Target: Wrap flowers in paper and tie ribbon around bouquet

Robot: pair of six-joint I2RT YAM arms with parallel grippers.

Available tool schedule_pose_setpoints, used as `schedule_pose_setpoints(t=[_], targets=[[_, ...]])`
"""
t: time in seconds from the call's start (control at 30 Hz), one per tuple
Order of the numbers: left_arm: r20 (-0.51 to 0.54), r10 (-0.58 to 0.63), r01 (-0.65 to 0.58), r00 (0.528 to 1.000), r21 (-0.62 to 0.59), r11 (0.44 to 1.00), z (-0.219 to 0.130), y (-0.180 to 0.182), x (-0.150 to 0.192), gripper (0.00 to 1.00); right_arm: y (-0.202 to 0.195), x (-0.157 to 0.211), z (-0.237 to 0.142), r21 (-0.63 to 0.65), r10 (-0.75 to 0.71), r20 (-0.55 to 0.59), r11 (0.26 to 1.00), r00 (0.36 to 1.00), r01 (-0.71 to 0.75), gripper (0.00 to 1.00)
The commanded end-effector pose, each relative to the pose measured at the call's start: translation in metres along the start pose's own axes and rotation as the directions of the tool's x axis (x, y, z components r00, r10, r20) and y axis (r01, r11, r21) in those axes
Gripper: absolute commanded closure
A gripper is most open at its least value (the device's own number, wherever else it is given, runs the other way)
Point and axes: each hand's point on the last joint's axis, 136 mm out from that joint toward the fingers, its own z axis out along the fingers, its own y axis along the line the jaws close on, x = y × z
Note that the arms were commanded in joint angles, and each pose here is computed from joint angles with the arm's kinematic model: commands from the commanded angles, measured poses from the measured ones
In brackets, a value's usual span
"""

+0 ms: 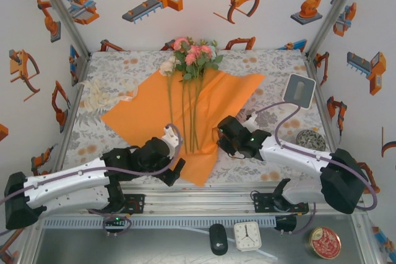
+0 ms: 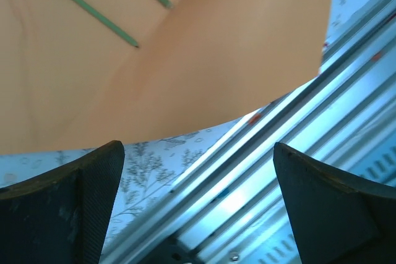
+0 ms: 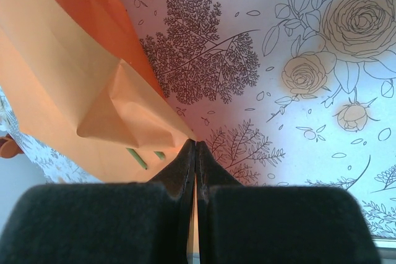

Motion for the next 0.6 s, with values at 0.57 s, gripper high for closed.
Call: schedule_pose_setpoints(t=[0.57], targets=[[-0.179,0.66,-0.682,0.73,-0.26,0.683,0.059,-0.007,-0.003,0.12,-0.001,-0.004,-0.003,-0.004,-0.01,-0.022,1.0,1.0,0.01,1.0]])
